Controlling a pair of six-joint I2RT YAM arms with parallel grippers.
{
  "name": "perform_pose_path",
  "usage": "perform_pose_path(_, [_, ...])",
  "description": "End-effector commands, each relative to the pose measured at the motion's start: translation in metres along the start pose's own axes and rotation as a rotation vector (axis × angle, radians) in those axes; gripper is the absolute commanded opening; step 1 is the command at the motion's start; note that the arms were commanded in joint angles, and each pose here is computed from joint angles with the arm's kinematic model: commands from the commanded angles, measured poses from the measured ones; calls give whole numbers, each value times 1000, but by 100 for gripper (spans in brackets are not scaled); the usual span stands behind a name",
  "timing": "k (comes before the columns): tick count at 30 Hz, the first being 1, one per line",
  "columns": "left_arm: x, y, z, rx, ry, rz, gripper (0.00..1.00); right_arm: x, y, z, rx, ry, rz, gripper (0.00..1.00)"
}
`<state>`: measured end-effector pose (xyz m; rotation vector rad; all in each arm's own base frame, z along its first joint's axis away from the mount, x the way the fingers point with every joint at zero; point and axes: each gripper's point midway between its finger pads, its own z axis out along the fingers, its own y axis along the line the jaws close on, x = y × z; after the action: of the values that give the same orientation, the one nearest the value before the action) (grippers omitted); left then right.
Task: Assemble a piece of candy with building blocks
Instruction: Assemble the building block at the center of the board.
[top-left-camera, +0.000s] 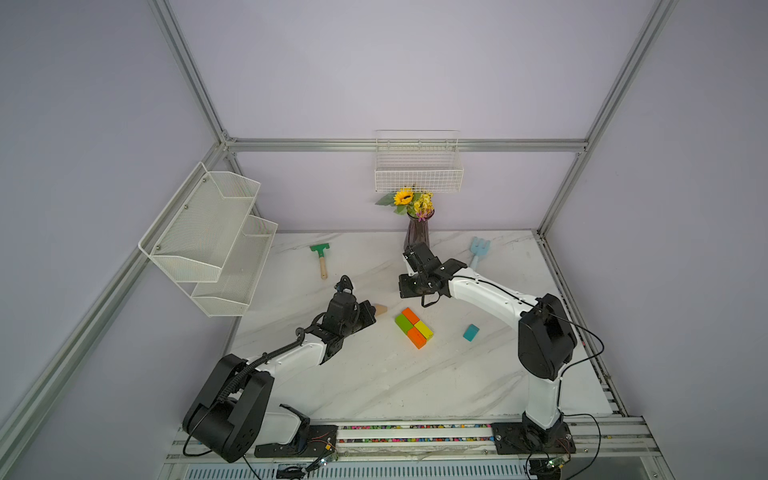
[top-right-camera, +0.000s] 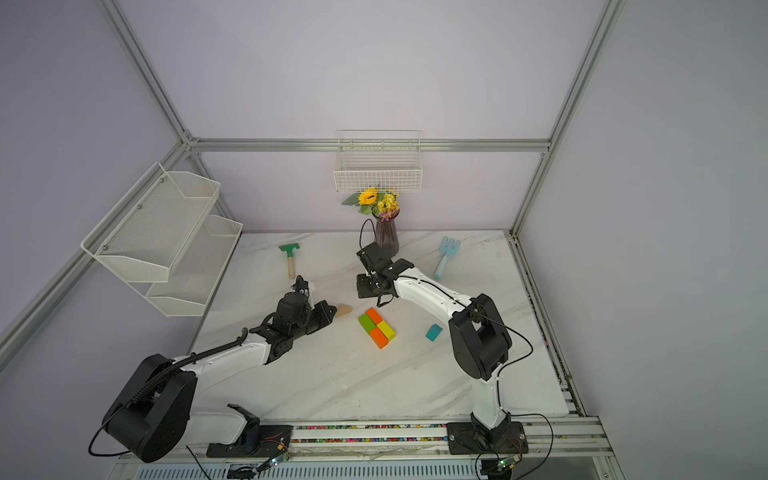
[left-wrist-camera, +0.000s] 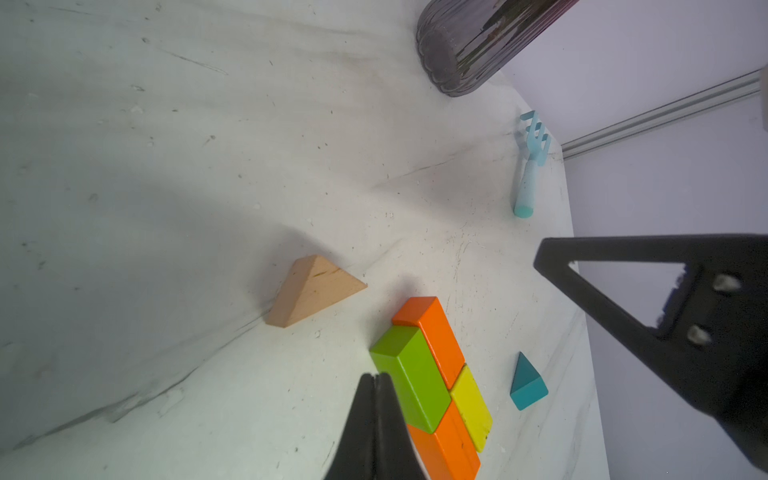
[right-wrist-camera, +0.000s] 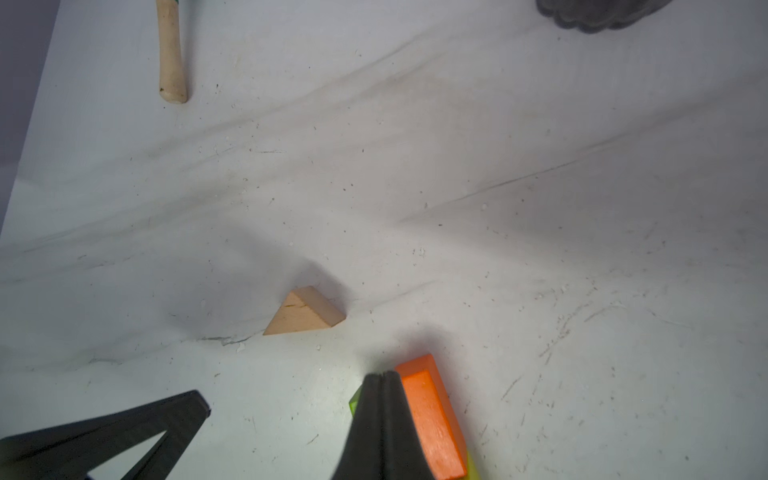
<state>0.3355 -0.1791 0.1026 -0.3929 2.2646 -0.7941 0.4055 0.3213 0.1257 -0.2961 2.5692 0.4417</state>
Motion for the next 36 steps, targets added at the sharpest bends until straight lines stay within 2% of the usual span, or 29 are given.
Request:
perform_pose_path(1, [13,17,3,-54,26,-3,0,4,-2,24,1,43,-84,0])
perform_pose_path(6, [14,11,11,-22,34,-24,0,-1,12,40,-64,53,-124,0])
perform_pose_path(8, [20,18,20,-45,61,-30,0,-1,21,45,-105,65,-137,0])
perform_pose_path(13, [18,16,34,-40,67,-28,0,17,34,60,-164,116,-144,0])
perform_pose_path(22, [3,19,54,-82,48,9,0,37,52,67,-177,157,-200,0])
perform_pose_path(28, [1,28,63,-98,62,7,0,45,49,72,-145,176,-213,0])
perform_pose_path(36, [5,46,58,-135,64,-1,0,29,48,61,-118,113,-211,0])
